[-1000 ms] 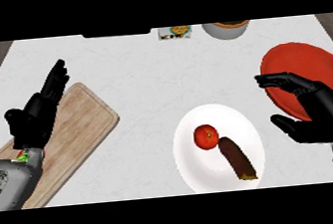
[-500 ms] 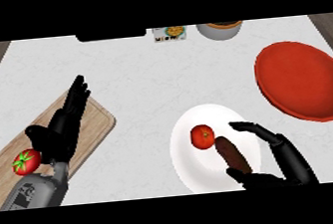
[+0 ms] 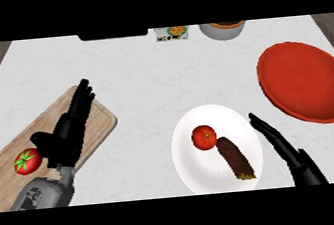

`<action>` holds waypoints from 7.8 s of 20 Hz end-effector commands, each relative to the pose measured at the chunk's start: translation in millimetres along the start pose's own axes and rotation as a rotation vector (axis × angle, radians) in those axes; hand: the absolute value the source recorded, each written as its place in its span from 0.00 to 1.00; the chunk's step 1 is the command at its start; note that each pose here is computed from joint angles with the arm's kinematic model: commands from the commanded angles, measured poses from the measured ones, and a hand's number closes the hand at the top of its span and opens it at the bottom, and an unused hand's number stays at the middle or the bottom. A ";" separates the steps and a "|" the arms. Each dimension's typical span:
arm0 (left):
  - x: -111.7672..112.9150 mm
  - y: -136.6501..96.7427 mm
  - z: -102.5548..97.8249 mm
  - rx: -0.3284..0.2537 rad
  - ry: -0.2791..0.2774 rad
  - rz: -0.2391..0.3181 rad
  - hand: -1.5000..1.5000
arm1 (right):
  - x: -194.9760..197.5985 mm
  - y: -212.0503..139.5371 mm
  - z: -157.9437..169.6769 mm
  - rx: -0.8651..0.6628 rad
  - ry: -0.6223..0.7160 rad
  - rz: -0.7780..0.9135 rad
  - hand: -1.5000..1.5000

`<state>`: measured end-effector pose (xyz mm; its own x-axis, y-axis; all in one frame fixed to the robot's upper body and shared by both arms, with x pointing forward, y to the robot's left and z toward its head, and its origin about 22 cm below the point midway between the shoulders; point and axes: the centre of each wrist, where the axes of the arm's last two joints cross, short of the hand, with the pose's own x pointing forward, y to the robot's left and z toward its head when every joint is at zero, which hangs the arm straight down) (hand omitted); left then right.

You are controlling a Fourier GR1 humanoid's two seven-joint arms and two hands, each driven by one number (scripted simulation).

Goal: Pick the sweet potato from the plate and place it in the bowl

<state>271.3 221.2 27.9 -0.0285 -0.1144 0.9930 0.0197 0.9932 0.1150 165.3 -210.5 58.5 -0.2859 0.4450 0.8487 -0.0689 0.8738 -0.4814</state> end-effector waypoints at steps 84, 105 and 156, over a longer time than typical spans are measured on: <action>-13.8 4.4 9.8 -0.012 -0.007 -0.015 0.50 | -81.9 29.6 -17.4 0.453 0.301 0.101 1.00; 5.2 5.5 2.8 -0.008 0.006 0.007 0.50 | 74.5 -56.5 12.7 -0.025 -0.213 0.150 1.00; 4.8 -12.3 -7.7 -0.017 -0.010 -0.004 0.50 | -133.7 -207.2 -160.6 -0.039 0.323 0.389 0.00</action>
<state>277.4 213.0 30.9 -0.0336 -0.1076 0.9936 0.0437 0.9931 0.1091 368.1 -409.7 91.0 0.0481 0.8176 0.5738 0.0984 0.5678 -0.8173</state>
